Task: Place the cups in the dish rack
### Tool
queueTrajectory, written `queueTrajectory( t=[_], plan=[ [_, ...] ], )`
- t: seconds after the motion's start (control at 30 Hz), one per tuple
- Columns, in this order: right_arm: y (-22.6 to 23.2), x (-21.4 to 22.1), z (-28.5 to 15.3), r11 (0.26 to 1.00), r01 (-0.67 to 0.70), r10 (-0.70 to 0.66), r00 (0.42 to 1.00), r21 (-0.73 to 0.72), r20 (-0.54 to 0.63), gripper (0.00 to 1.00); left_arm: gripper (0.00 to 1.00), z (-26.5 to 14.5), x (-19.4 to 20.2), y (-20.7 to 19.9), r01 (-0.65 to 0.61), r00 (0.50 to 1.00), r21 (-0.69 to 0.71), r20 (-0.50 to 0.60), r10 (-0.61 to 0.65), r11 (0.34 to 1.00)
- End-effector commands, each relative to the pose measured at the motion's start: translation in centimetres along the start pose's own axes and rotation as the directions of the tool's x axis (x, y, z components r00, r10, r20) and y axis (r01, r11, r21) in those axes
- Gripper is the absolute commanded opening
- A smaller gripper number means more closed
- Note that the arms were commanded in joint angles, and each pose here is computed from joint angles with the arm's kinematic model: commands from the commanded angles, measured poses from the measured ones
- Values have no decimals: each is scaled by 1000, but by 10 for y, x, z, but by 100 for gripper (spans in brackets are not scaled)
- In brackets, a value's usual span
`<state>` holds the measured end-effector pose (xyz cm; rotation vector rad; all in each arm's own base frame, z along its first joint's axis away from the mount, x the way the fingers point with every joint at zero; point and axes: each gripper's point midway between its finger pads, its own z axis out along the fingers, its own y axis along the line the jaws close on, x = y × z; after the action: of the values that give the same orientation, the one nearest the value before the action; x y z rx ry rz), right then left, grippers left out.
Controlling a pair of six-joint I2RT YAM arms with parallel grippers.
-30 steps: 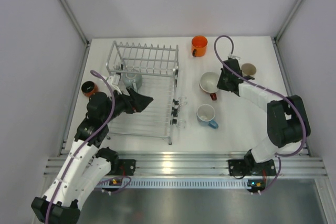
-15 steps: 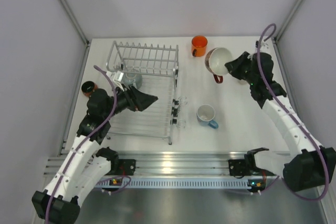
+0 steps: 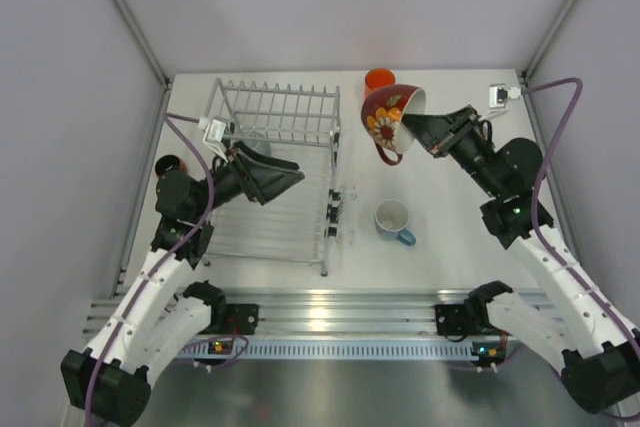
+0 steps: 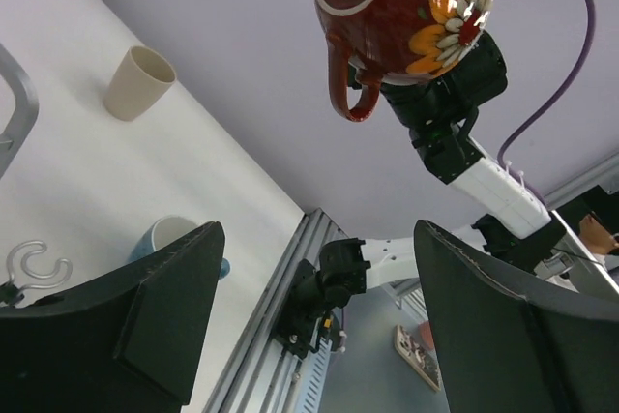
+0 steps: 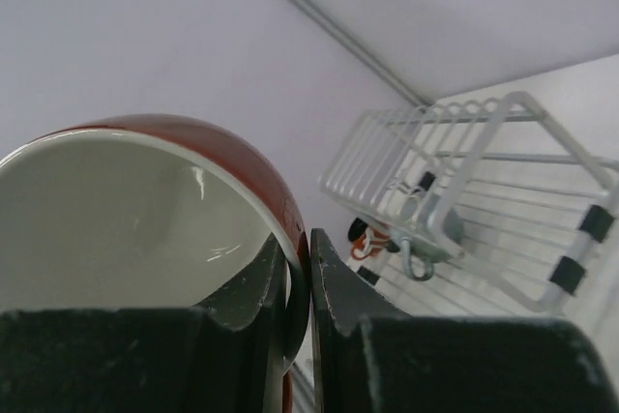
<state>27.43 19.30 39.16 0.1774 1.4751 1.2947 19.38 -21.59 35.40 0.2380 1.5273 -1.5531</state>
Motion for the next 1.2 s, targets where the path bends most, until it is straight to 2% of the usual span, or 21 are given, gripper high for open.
queueTrajectory(
  t=[0.0,0.17,0.43,0.6,0.8,0.93,1.17],
  plan=[
    [99,-24,-1,937,-17,54,994,-349,96,0,84,4,-22,-51,-92,995,160,58,84,983],
    [134,-2,6,887,-80,104,994,-456,27,0,84,9,-22,-63,-122,992,189,68,111,974],
    [157,26,26,835,-165,160,986,-525,-56,0,85,18,-11,-71,-215,976,225,72,203,950],
    [172,31,28,783,-189,190,980,-592,-61,0,85,24,-5,-59,-183,983,213,51,176,960],
    [183,41,31,740,-214,201,975,-637,-93,0,85,22,-8,-74,-174,984,274,77,159,946],
    [186,47,35,723,-227,208,972,-652,-108,0,79,18,-14,-89,-186,981,325,111,158,927],
    [180,62,53,734,-212,179,977,-645,-117,0,64,18,-8,-92,-164,986,354,89,141,921]
  ],
)
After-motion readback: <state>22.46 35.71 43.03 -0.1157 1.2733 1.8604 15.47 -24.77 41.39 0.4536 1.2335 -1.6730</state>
